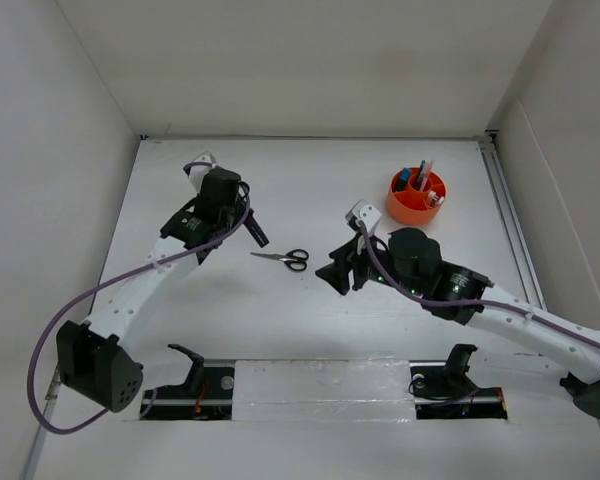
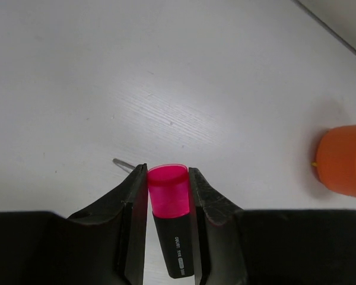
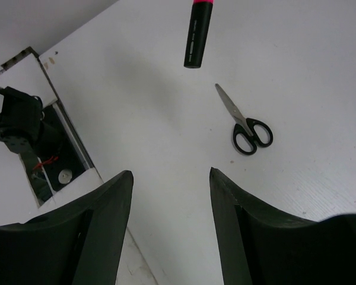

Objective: Sort the stationery into containers
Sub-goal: Pick up the pen from the center of the board.

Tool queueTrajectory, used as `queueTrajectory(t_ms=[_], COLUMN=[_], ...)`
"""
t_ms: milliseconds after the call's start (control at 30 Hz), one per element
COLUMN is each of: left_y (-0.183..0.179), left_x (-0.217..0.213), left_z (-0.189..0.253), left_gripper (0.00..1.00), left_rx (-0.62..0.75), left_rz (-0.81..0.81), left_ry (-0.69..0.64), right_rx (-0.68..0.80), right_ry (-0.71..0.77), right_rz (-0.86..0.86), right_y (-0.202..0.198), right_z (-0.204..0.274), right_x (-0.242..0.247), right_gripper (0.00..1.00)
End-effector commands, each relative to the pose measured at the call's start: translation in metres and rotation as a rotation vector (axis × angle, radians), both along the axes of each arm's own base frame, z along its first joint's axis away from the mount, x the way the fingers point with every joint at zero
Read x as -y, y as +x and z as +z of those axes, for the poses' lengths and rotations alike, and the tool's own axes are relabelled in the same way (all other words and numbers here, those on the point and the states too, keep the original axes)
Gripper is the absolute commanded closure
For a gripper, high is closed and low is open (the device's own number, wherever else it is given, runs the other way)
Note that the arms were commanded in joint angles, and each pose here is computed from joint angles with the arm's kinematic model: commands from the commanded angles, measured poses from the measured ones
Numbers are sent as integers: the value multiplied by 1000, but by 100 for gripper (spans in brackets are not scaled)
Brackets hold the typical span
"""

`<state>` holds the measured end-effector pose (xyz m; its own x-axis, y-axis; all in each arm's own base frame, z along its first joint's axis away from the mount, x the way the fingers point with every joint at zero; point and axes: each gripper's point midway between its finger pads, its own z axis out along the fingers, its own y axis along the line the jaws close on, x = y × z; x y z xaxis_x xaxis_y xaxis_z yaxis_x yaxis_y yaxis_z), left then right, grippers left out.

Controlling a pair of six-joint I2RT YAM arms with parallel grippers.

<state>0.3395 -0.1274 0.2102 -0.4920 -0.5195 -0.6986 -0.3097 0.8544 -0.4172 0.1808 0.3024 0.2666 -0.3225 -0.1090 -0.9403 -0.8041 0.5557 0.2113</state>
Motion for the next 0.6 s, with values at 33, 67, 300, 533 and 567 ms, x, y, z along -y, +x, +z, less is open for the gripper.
queueTrajectory(t_ms=[33,67,300,533,567], left_y=[-13,-15,-33,-49,-52], left_x=[15,28,52,54,53], left_z=[46,56,84,90,94], left_gripper=[100,100,100,100,100], left_rx=[99,117,218,297,315], left_rz=[-226,-298,-552,-602,-605], left_ry=[26,-4,9,-24,-18], right_rx=[78,77,66,8,8], right_ry=[164,183,318,264,275], right_rz=[19,17,20,4,-28], right_y=[3,4,6,33,39], right_z=[63,68,79,56,57], right_x=[-15,-18,-32,-71,-72], right_gripper=[40,40,41,43,43])
